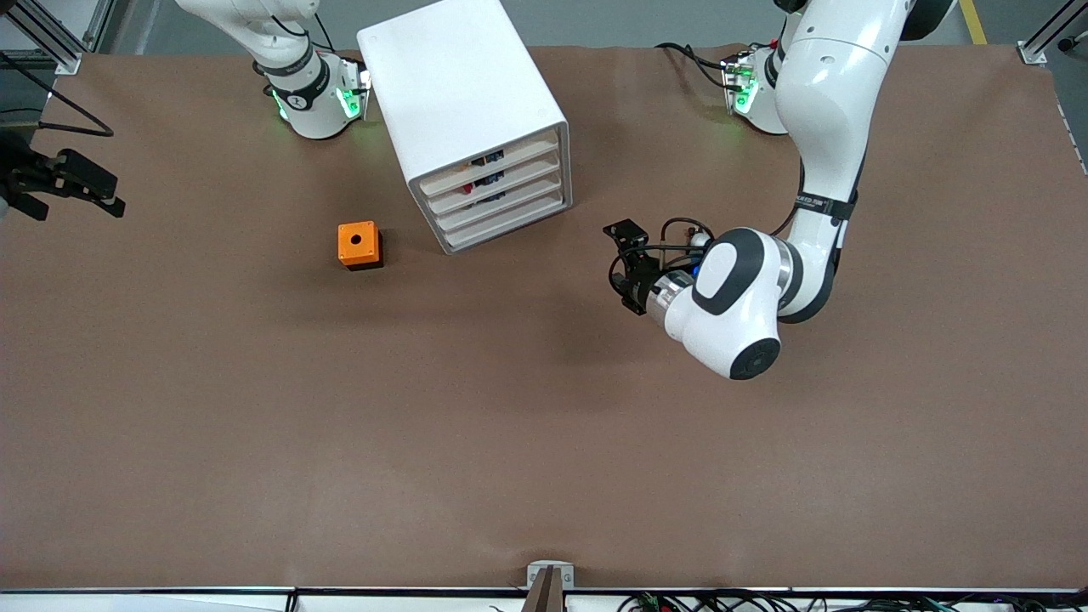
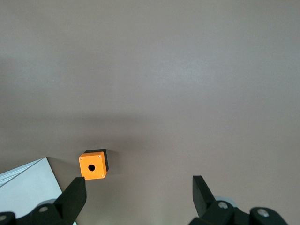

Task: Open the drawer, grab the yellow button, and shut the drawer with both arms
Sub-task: 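Grasp the drawer handle with the left gripper and pull it open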

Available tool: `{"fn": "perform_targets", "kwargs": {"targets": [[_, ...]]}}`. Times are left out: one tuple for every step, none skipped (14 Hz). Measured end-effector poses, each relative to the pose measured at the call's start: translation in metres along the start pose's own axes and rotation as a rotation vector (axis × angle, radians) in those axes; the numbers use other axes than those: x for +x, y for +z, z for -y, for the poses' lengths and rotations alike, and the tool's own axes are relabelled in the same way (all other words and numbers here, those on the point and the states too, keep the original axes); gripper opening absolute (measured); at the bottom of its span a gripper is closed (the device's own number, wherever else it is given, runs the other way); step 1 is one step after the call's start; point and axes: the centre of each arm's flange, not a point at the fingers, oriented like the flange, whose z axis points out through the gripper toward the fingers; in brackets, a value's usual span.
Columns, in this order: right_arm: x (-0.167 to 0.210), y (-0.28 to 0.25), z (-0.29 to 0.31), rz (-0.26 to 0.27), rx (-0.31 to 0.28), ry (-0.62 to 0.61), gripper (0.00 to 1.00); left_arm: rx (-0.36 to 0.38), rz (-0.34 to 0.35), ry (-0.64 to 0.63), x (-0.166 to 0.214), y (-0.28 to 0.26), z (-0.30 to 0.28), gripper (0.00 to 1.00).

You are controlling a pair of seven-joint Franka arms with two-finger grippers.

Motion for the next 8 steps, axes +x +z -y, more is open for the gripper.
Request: {"fn": "perform_targets", "kwargs": {"targets": [[0.000,0.000,0.000,0.000,0.000,0.000,1.00,0.000,-0.001,0.005,-0.002,0.000,0.002,1.00],[0.000,0.000,0.000,0.000,0.000,-0.001,1.00,0.002,-0.005,0.010,-0.005,0.002,0.005,1.00],[0.000,0.000,0.000,0.000,0.000,-0.001,1.00,0.009,-0.008,0.008,-0.009,0.006,0.008,1.00],[0.000,0.000,0.000,0.000,0.000,-0.002,1.00,0.024,-0.006,0.002,-0.014,0.013,0.013,1.00],[0.000,0.000,0.000,0.000,0.000,-0.002,1.00,0.046,0.003,-0.009,-0.023,0.021,0.020,1.00],[0.000,0.000,0.000,0.000,0.000,-0.002,1.00,0.073,0.017,-0.023,-0.032,0.030,0.028,1.00],[0.000,0.000,0.000,0.000,0.000,-0.002,1.00,0.106,0.031,-0.043,-0.041,0.041,0.035,1.00],[0.000,0.000,0.000,0.000,0.000,-0.002,1.00,0.140,0.042,-0.068,-0.050,0.053,0.041,1.00]]}}
